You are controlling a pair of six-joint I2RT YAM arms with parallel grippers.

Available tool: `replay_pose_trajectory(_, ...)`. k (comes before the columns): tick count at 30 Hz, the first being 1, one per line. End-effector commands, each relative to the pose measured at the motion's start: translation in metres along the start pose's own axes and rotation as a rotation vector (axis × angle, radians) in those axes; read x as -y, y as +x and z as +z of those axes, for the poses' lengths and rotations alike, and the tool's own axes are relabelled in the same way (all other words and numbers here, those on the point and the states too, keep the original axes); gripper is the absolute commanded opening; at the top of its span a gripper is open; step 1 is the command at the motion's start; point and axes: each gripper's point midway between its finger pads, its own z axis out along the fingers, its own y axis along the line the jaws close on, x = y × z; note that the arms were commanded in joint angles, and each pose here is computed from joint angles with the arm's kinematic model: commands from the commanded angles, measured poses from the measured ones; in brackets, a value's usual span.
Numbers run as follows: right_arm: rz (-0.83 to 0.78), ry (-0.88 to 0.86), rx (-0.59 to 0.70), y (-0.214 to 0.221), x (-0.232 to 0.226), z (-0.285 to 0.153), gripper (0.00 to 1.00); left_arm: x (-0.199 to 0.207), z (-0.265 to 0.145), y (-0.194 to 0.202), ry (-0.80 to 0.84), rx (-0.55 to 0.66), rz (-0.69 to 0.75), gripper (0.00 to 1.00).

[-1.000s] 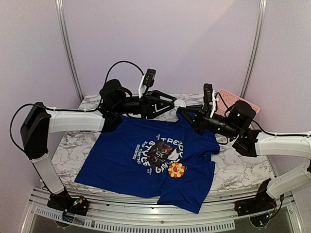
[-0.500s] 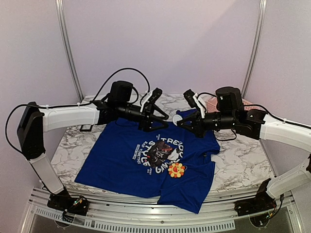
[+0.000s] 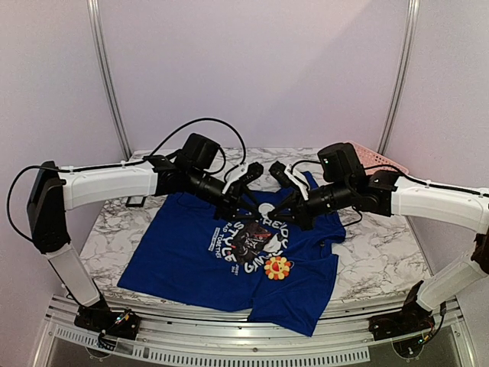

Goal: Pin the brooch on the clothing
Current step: Pass from the right arm to the left, then pass from the left arm to the right

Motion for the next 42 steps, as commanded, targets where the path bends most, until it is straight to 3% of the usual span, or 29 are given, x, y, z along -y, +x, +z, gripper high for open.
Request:
replay_pose_trajectory(1,-0.035,-0.037,0.010,-0.008,-0.005,0.006,0.00,0.009,0.001,-0.012,0.026,0.036,-0.019,0.30)
replay_pose_trajectory(9,-0.030,-0.041,0.000,-0.004,-0.004,0.010,0.00,0.011,0.000,-0.014,0.036,0.041,-0.018,0.20)
replay_pose_trajectory(14,-0.032,-0.037,0.004,-0.005,-0.003,0.011,0.00,0.014,0.000,-0.016,0.056,0.061,-0.023,0.00)
replay_pose_trajectory(17,-0.026,-0.008,0.023,-0.008,0.001,0.010,0.01,0.014,0.000,-0.017,0.060,0.075,-0.038,0.00)
replay_pose_trajectory(24,0.077,0.035,0.176,-0.003,0.013,-0.011,0.30,0.000,-0.009,-0.028,0.015,0.163,-0.127,0.00)
replay_pose_trajectory(37,0.120,0.035,0.405,-0.019,0.009,-0.038,0.31,0.000,-0.010,-0.040,0.012,0.265,-0.175,0.00)
replay_pose_trajectory(42,0.119,0.029,0.438,-0.027,0.012,-0.039,0.24,0.000,-0.011,-0.040,0.012,0.268,-0.176,0.00)
